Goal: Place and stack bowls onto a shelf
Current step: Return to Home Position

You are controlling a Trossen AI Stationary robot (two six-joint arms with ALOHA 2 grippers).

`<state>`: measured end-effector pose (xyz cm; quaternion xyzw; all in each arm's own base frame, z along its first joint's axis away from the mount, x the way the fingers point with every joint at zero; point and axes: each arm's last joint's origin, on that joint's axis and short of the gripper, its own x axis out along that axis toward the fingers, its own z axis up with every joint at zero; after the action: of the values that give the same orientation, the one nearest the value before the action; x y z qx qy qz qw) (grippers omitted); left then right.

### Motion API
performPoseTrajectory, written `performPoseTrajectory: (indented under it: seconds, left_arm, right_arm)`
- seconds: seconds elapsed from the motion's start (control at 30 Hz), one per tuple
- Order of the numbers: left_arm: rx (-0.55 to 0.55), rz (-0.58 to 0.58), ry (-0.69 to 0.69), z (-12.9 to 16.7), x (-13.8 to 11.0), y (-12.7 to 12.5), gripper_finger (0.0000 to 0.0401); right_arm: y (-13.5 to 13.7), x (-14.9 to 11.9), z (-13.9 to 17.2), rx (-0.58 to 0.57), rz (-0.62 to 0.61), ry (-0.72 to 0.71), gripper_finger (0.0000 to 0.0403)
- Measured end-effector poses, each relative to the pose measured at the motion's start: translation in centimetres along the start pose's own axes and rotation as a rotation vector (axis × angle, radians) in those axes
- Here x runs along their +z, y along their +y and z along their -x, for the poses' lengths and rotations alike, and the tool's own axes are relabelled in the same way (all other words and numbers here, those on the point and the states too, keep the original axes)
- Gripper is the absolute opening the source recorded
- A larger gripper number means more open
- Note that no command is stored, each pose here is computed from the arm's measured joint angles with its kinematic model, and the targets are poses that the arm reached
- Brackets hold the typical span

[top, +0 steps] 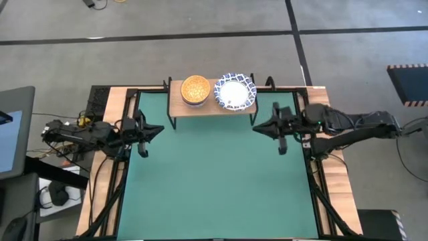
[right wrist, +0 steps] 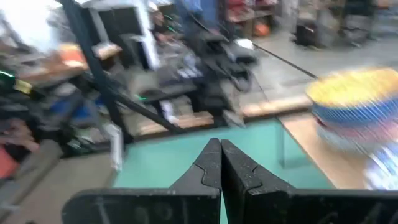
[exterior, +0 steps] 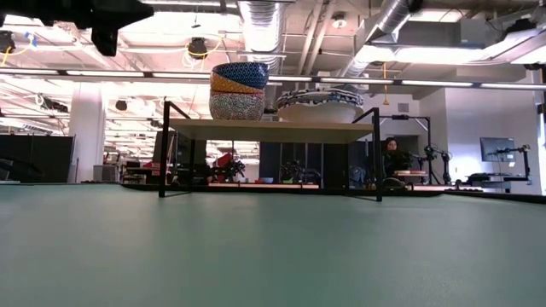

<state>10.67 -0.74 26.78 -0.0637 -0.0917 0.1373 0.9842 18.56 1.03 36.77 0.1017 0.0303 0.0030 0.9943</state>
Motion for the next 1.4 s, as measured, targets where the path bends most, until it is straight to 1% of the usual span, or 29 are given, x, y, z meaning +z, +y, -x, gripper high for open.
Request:
performPoseTrajectory:
  seconds: [0.07,0.1,0.17,0.23,0.33,0.43,0.57,0.67,0.77,0.87,0.97,1.07,1.23,1.4]
  left_arm:
    - [0.000,-0.014,0.033,0.0,-0.4,0.0,0.0000]
    - [0.002,-0.021,0.056,0.0,-0.6,0.0,0.0000]
    - [0.008,-0.014,0.100,0.0,-1.1,0.1,0.0000]
    - [0.011,0.014,0.116,0.1,-1.2,0.1,0.0000]
    - [0.011,0.007,0.114,0.1,-1.2,0.1,0.0000]
    - [0.013,-0.020,0.117,0.4,-1.2,0.3,0.0000]
    - [0.074,0.009,0.170,1.3,-1.7,0.9,0.0000]
    - [0.083,0.007,0.196,2.0,-1.9,1.3,0.0000]
    - [0.089,0.004,0.190,2.4,-1.9,1.6,0.0000]
    - [0.091,0.004,0.185,2.7,-2.7,1.8,0.0000]
    - [0.095,0.050,0.184,2.8,-4.1,1.9,0.0000]
    - [0.078,0.086,0.147,2.9,-4.7,2.0,0.0000]
    - [0.082,0.074,0.151,3.0,-5.7,2.1,0.0000]
    - [0.074,0.087,0.161,3.0,-6.8,2.2,0.0000]
  right_arm:
    - [-0.6,-1.9,0.9,-0.071,-0.007,0.046,0.0023]
    - [-0.9,-2.9,1.2,-0.098,-0.037,0.084,0.0028]
    - [-1.2,-4.2,1.4,-0.113,-0.090,0.124,0.0036]
    - [-1.3,-5.3,1.8,-0.100,-0.075,0.143,0.0037]
    - [-1.3,-7.2,2.4,-0.051,-0.008,0.136,0.0023]
    - [-1.7,-9.0,3.4,-0.033,0.006,0.077,0.0017]
    - [-2.2,-10.6,5.2,-0.022,0.009,0.026,0.0017]
    - [-2.5,-11.3,6.2,-0.018,0.018,-0.018,0.0017]
    - [-2.7,-11.8,7.2,-0.014,0.037,-0.067,0.0017]
    - [-3.1,-13.0,7.8,-0.011,0.044,-0.098,0.0018]
    - [-3.5,-14.6,8.1,-0.014,0.043,-0.105,0.0019]
    - [-3.7,-15.9,8.3,-0.010,0.033,-0.125,0.0019]
    - [-4.2,-17.9,8.3,-0.008,0.022,-0.129,0.0020]
    - [-4.4,-19.0,8.0,-0.013,0.022,-0.103,0.0020]
